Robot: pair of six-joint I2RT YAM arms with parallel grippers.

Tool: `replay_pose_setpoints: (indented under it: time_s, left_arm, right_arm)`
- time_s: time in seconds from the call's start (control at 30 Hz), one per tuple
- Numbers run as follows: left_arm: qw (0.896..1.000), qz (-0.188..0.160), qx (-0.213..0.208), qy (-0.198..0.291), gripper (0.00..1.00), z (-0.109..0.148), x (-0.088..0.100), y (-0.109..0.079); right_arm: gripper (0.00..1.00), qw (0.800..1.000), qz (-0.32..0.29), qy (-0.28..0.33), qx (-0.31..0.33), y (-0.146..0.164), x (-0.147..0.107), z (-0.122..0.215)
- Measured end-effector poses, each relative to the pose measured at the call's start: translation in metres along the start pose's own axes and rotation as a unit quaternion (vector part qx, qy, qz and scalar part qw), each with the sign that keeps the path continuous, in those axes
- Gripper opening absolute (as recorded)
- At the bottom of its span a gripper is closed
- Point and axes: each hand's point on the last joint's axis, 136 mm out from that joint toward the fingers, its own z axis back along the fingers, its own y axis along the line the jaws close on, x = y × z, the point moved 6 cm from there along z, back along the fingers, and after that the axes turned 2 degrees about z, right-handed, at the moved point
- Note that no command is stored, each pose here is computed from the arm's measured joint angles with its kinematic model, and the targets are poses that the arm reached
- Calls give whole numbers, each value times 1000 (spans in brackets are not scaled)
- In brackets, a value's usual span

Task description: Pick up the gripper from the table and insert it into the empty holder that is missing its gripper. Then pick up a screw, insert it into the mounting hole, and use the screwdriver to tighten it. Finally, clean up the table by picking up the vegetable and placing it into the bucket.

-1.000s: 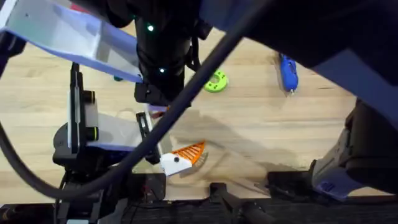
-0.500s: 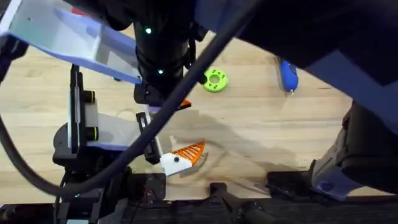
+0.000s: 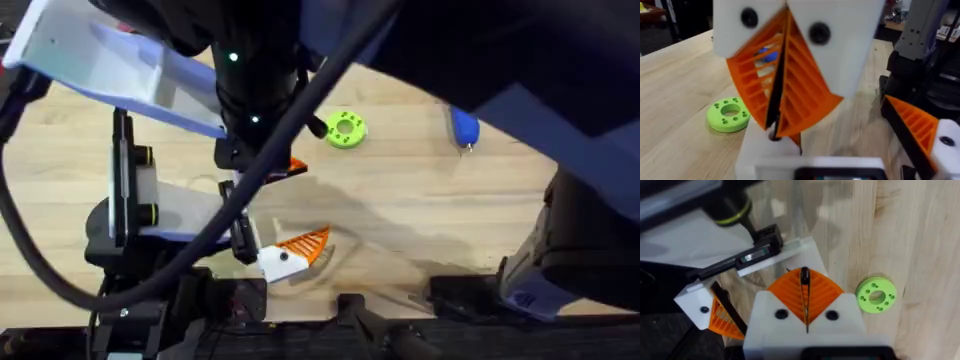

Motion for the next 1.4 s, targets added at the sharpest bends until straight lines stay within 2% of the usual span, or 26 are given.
replay_pose_setpoints:
  time_s: [0.77,0.83,0.97,1.0,1.07,1.23,1.4]
  left_arm:
    - [1000,3,0,0,986,0,0,0]
    - [1000,2,0,0,987,0,0,0]
    - [1000,1,0,0,986,0,0,0]
    - [1000,1,-1,0,987,0,0,0]
    - [1000,0,-2,0,987,0,0,0]
    - [1000,0,0,0,986,0,0,0]
    - [1000,0,-2,0,986,0,0,0]
  right_arm:
    - [8,1000,-4,8,4,-1,1,-8]
    - [228,1000,-8,8,4,-1,1,-8]
    - [823,1000,-10,10,4,-1,1,-8]
    - [942,1000,-10,11,3,-1,0,-8]
    - [989,1000,-14,11,-1,-2,0,-8]
    - [994,999,-51,1,-9,-12,-2,-6]
    - [994,986,-155,-53,-38,-42,-12,20]
